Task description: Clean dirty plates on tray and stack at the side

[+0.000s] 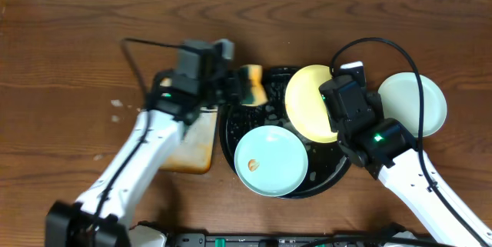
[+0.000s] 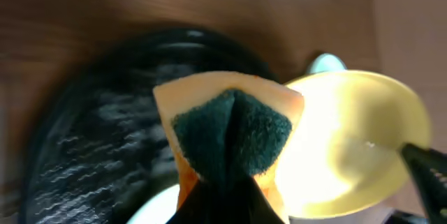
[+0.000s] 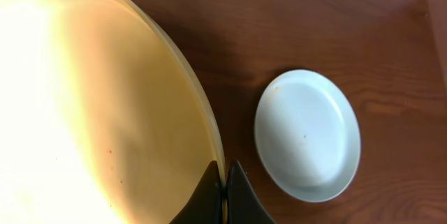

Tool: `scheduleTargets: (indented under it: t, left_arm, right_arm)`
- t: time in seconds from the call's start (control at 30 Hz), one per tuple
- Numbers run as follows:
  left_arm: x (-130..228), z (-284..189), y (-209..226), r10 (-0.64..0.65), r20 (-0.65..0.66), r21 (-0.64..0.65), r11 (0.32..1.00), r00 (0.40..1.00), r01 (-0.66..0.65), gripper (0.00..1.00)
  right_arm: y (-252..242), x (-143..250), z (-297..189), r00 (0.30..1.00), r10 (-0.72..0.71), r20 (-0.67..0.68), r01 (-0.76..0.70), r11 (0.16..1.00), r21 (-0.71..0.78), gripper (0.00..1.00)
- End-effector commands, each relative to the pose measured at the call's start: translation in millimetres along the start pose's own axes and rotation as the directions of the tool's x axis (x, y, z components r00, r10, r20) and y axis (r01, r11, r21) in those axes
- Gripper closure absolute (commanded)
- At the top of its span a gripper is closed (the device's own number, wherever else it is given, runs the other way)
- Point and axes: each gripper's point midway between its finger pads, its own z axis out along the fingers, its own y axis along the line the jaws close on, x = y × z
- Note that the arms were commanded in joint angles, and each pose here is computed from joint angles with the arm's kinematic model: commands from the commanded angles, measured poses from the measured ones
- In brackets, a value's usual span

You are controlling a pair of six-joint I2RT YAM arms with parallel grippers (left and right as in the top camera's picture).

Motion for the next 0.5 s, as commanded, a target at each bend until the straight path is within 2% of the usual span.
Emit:
scheduleTargets:
  t: [0.0,0.17,0.47]
  left_arm:
    - [24.5,30.3,-20.5,-0.007,-0.085,0.039,0.999,0.996,0.010,0.92]
    - [51.0,59.2,-33.4,0.047,-0.153,0.064,0.997,0.987,-0.037,0.92]
    - [76.5,83.8,-57.0,0.165,-0.175,0.122,0.982,0.971,-0.145,0.92]
  right_arm:
    - [-1.9,-6.0,-2.6,0.999,0.048,0.005,-0.048,0.999,-0.007,0.99]
    - [-2.0,-3.3,-1.9,0.999,0.041,-0.006,-0.041,0.999,-0.004,0.99]
    - [-1.6,-5.0,-1.9,1.000,0.031,0.001,-0.031,1.000,-0.005,0.99]
